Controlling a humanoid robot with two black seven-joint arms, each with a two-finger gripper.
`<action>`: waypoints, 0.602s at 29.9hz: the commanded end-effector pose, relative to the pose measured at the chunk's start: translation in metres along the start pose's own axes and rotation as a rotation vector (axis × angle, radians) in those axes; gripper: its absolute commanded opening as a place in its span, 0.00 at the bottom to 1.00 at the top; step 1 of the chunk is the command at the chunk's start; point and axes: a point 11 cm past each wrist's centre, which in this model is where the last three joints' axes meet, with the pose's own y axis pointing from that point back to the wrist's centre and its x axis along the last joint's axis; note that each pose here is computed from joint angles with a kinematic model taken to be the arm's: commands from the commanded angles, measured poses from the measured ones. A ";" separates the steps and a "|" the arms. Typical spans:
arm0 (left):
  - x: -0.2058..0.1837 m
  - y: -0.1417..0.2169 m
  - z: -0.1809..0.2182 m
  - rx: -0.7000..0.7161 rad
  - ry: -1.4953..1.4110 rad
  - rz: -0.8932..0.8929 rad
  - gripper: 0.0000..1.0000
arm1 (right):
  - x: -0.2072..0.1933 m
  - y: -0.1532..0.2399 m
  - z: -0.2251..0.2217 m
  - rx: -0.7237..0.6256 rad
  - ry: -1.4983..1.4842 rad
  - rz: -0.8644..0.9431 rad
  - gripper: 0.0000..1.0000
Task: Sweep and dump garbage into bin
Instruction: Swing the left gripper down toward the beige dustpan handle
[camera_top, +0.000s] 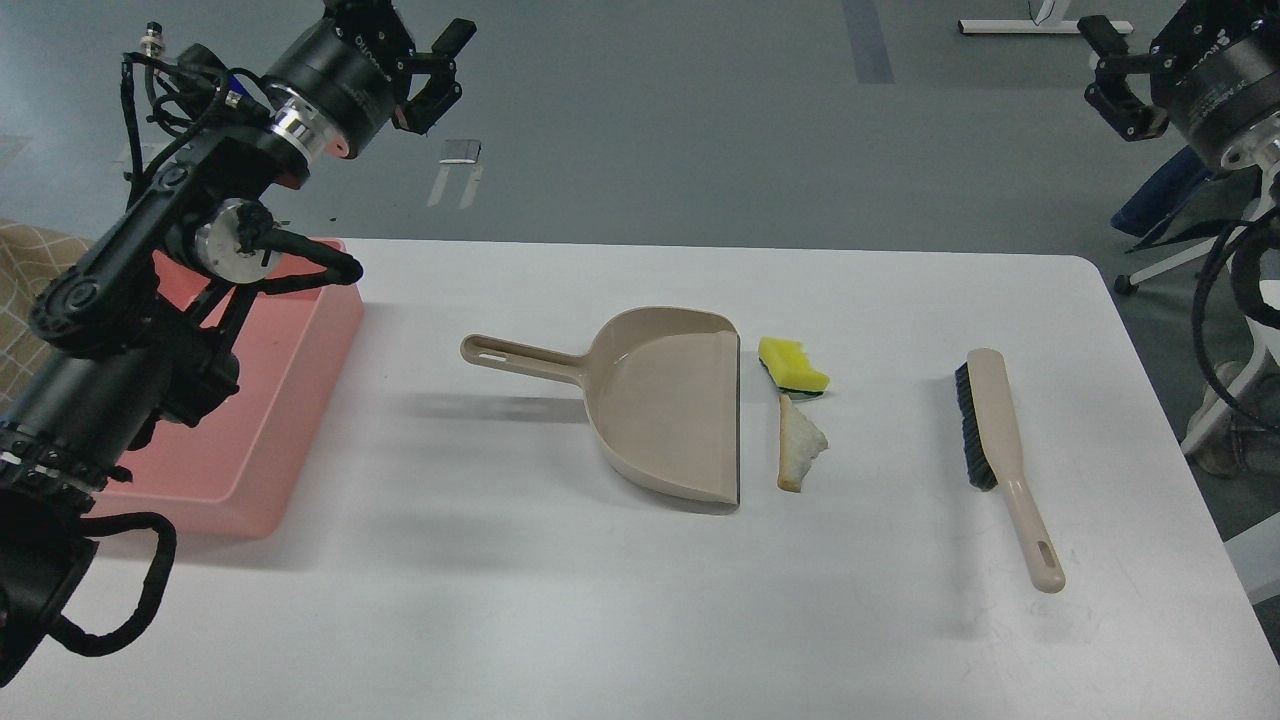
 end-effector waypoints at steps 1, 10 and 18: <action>-0.012 0.012 0.007 0.053 -0.118 -0.078 0.99 | 0.001 0.003 0.003 -0.009 0.002 0.001 1.00; -0.029 0.072 0.000 0.192 -0.454 -0.202 0.99 | 0.011 0.039 0.017 -0.070 0.029 0.001 1.00; -0.042 0.107 -0.022 0.256 -0.582 -0.223 0.99 | 0.022 0.065 0.037 -0.077 0.016 0.044 1.00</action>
